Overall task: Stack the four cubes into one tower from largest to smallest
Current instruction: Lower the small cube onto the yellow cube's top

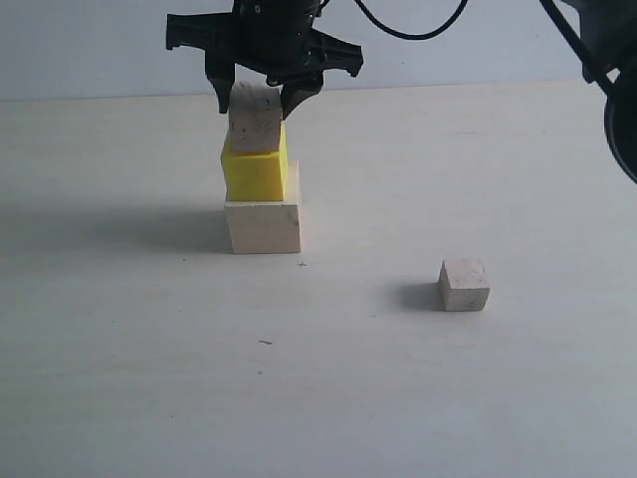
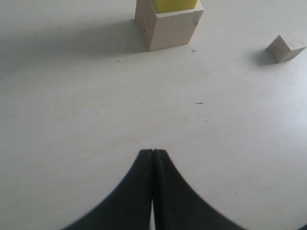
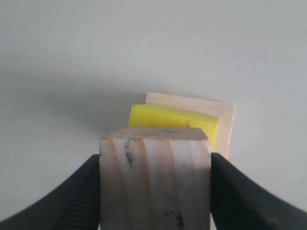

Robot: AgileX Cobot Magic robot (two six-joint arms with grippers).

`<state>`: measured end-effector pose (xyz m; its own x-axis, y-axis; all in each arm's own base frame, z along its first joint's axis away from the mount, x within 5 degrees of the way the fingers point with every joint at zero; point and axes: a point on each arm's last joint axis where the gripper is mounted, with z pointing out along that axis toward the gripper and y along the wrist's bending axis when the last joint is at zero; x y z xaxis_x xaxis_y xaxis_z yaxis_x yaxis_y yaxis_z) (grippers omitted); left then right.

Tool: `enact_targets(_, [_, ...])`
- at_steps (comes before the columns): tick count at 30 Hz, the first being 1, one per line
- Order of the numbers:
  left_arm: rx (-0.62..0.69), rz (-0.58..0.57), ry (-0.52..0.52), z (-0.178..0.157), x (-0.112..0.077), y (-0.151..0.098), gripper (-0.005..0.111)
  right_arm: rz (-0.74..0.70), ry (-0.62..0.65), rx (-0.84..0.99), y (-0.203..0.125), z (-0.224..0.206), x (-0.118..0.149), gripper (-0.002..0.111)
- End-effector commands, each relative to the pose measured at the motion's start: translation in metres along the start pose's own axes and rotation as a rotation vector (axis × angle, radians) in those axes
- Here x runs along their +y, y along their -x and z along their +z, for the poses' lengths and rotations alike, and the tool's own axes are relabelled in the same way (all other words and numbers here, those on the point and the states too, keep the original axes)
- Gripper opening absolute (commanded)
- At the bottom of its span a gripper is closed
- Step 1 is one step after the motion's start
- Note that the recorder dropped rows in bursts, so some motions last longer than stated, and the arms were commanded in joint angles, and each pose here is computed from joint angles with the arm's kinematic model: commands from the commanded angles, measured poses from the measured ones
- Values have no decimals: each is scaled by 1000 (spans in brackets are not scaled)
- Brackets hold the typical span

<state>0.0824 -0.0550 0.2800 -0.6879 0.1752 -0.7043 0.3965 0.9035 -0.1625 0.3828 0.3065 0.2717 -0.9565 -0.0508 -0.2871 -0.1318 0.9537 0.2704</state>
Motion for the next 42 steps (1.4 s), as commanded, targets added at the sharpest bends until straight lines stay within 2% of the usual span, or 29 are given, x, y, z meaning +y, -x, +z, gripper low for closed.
enact_targets(1, [7, 7, -4, 1, -1, -1, 1, -10, 5, -26, 2, -8, 1, 0])
enact_targets(18, [7, 7, -4, 1, -1, -1, 1, 8, -1, -30, 2, -8, 1, 2])
enact_targets(21, [7, 7, -4, 1, -1, -1, 1, 16, -6, -33, 2, -8, 0, 12])
enact_targets(27, [11, 7, -2, 1, 0, -1, 1, 34, -21, -44, 3, -9, -1, 42])
enact_targets(35, [9, 7, -3, 1, 0, -1, 1, 24, 11, -22, 1, -8, 2, 50])
enact_targets(42, [13, 7, -2, 1, 0, -1, 1, 0, 11, -22, 1, -8, 2, 64])
